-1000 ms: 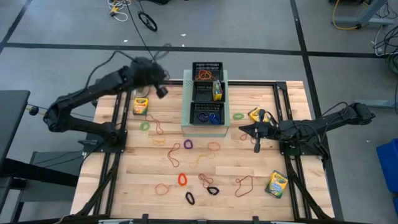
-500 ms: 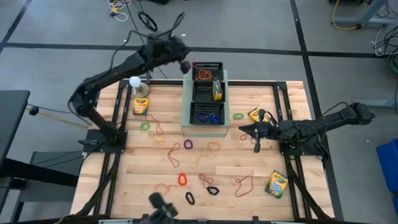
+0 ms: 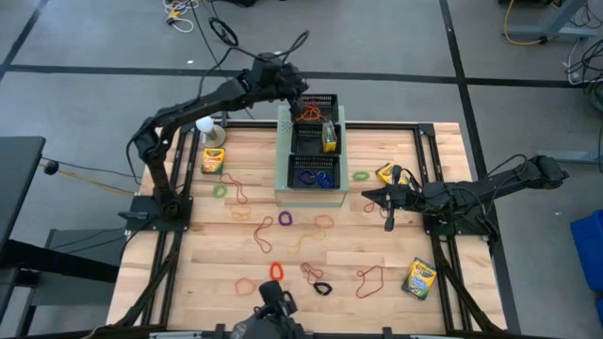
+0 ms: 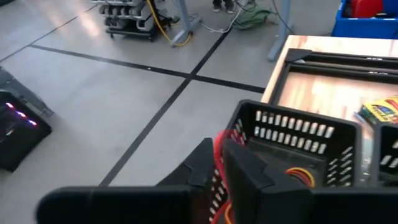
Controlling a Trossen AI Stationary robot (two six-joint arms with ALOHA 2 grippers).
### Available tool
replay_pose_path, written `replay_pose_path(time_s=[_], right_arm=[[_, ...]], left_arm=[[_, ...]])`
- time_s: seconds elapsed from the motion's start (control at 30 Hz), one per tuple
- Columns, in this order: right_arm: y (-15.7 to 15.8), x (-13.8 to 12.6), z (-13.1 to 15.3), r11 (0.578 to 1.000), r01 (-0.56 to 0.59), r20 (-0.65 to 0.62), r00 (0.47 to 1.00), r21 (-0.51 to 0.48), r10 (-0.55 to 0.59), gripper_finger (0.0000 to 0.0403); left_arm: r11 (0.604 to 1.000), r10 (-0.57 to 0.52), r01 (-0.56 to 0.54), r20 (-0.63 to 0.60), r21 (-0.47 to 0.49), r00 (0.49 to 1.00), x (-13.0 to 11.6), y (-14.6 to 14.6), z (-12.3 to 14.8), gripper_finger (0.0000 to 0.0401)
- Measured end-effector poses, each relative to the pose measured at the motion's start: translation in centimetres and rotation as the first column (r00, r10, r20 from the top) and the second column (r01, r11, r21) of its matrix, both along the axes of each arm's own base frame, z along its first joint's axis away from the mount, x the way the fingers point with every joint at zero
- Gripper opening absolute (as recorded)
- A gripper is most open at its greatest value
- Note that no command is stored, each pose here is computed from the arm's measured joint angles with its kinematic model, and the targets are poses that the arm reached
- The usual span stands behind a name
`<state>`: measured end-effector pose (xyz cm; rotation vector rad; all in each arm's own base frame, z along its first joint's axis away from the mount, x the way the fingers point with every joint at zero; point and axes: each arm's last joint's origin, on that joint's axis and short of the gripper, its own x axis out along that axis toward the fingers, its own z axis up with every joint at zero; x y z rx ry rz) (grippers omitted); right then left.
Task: Pick & Place Office Desk Supplies
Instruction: Put the red rubber band into the top black bin on the shelf, then put the left black spring keychain into the bottom black bin on the shelf
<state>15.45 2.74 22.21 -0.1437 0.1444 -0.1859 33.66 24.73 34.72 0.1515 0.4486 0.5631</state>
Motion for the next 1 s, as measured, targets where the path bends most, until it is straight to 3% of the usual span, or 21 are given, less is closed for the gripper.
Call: replay_pose_path(time_s=[0.3,0.43,0.57,0.67,0.83,1.0], right_arm=[[0.0,0.0,0.0,1.0,0.0,-0.001,1.0,0.0,0.0,0.0007],[0.0,0.0,-0.1,1.0,0.001,-0.006,1.0,0.008,-0.001,0.0007],[0.0,0.0,-0.2,1.0,0.001,-0.016,1.0,0.006,-0.001,0.0007],[0.0,0.0,-0.2,1.0,0.002,-0.016,1.0,0.006,-0.001,0.0007],[0.0,0.0,-0.2,1.0,0.004,-0.014,1.0,0.02,-0.004,0.0007],[0.0,0.0,-0.2,1.0,0.004,-0.014,1.0,0.02,-0.004,0.0007]], left_arm=[[0.999,-0.04,0.04,0.037,0.016,0.998,-0.9,-1.4,2.1,0.013],[0.999,-0.04,0.04,-0.004,0.013,0.999,-2.4,-2.5,3.4,0.0142],[0.999,-0.048,0.048,-0.041,-0.005,0.998,-4.4,-4.3,4.9,0.0112],[0.996,-0.09,0.091,-0.076,0.011,0.993,-5.4,-6.3,4.4,0.007],[0.986,-0.165,0.165,-0.042,0.001,0.985,-8.2,-9.6,1.0,0.0009],[0.972,-0.234,0.233,0.139,0.026,0.962,-11.1,-13.2,-3.1,0.0012]])
